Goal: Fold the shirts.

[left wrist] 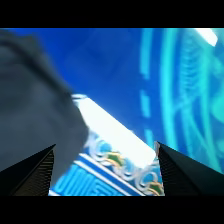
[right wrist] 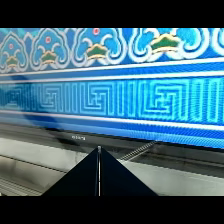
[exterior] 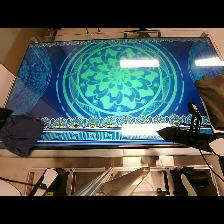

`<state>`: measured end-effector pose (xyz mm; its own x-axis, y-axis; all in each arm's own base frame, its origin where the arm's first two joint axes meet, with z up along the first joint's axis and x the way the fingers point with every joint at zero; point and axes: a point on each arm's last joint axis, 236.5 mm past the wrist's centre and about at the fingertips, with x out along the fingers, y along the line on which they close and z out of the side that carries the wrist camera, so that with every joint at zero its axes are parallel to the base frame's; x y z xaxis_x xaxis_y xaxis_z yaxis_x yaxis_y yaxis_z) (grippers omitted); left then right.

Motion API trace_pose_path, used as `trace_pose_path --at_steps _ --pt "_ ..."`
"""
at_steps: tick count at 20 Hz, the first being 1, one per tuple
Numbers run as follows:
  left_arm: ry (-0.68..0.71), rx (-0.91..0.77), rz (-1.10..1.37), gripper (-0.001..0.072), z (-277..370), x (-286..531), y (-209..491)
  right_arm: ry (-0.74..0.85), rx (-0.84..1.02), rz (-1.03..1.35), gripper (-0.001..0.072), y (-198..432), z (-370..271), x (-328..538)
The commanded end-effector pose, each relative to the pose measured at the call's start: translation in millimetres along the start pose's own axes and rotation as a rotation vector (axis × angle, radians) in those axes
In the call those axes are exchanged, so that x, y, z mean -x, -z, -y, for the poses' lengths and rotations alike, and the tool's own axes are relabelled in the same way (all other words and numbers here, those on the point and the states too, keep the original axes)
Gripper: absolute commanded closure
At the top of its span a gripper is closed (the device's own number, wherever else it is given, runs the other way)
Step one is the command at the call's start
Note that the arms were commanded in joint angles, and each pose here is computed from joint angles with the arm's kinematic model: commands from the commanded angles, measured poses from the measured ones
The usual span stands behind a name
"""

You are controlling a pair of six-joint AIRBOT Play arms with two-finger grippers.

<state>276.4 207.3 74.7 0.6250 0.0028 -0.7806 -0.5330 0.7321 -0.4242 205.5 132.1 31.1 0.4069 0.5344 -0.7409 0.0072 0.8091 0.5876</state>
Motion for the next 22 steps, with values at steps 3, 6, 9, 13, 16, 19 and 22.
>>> trace_pose_path --at_steps 3,6,9,13,16,19,22 --pt "-0.113 0.305 -0.117 -0.0013 -136.7 -20.5 24.5 0.000 0.000 -0.001 0.0696 0.2 0.0 -0.1" --pt "-0.056 0.375 -0.197 -0.0013 -167.3 -37.8 52.2 -0.001 -0.002 0.019 0.0696 -4.9 0.1 -0.5" --pt "-0.022 0.373 -0.265 -0.0013 -179.1 -64.3 70.4 -0.001 -0.002 0.023 0.0696 -5.9 0.1 -0.7" --pt "0.008 0.332 -0.352 0.0009 -168.2 -112.4 83.9 -0.001 -0.002 0.023 0.0696 -6.0 0.1 -0.7" --pt "0.108 0.316 -0.373 0.0593 -127.8 -133.1 74.0 -0.001 -0.003 0.023 0.0696 -6.0 0.0 -0.7" --pt "0.329 0.242 -0.405 0.0708 -45.9 -124.4 40.6 -0.011 -0.008 0.022 0.0696 -5.8 -2.4 -0.7" --pt "0.515 0.084 -0.425 0.0708 61.4 -104.9 18.8 -0.014 -0.009 0.022 0.0696 -5.9 -3.0 -0.7"
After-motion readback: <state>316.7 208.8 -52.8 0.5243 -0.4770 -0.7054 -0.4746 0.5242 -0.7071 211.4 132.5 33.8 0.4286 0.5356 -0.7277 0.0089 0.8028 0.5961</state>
